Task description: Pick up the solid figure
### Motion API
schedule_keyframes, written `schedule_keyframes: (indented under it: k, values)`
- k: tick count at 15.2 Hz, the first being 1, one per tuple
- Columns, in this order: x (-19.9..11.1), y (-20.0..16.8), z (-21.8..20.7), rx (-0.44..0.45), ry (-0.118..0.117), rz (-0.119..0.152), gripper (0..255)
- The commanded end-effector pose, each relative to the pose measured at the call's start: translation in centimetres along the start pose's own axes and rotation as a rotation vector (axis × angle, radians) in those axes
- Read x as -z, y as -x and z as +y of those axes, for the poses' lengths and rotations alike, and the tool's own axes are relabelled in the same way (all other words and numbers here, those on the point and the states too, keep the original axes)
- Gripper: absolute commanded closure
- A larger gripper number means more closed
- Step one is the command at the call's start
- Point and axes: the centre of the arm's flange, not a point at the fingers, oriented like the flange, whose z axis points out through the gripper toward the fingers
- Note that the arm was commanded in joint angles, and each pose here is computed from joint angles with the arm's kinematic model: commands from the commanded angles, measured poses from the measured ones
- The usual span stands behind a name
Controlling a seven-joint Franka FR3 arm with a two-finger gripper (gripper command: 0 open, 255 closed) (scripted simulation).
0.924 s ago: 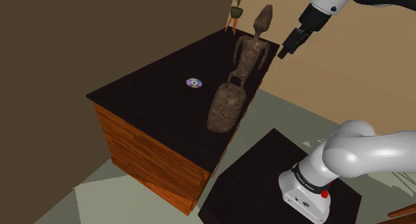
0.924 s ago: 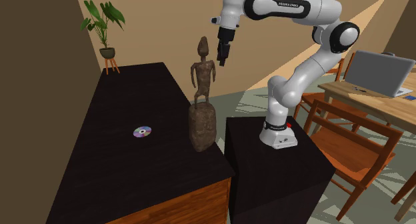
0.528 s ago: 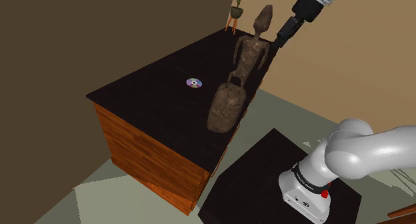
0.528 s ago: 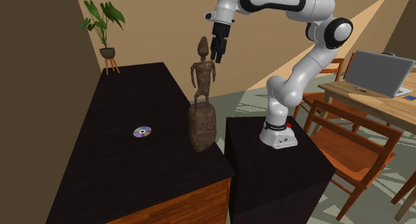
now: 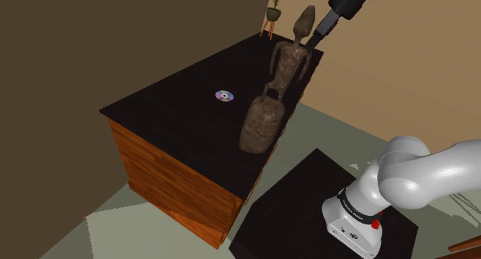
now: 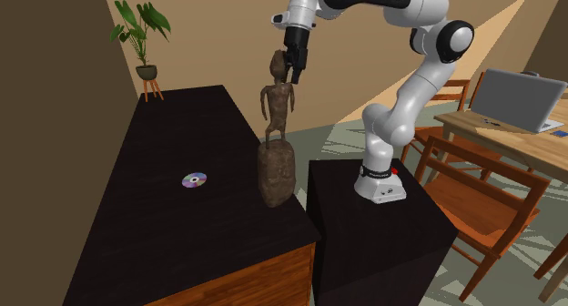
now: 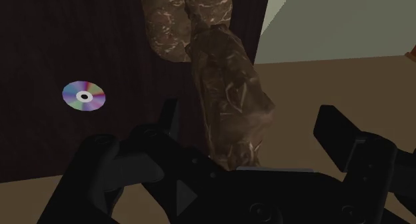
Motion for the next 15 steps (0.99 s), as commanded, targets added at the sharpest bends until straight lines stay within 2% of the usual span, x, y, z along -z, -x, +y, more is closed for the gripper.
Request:
schedule_keyframes:
  k: [1, 5, 6, 15]
  values:
    - [-0.9, 0.2, 0.1, 0.002, -0.002, 0.001, 0]
    - [-2.1, 0.6, 0.4, 0.002, -0.002, 0.001, 0]
    - [-2.1, 0.6, 0.4, 0.002, -0.002, 0.001, 255]
    - [-2.1, 0.6, 0.4, 0.002, -0.002, 0.001, 255]
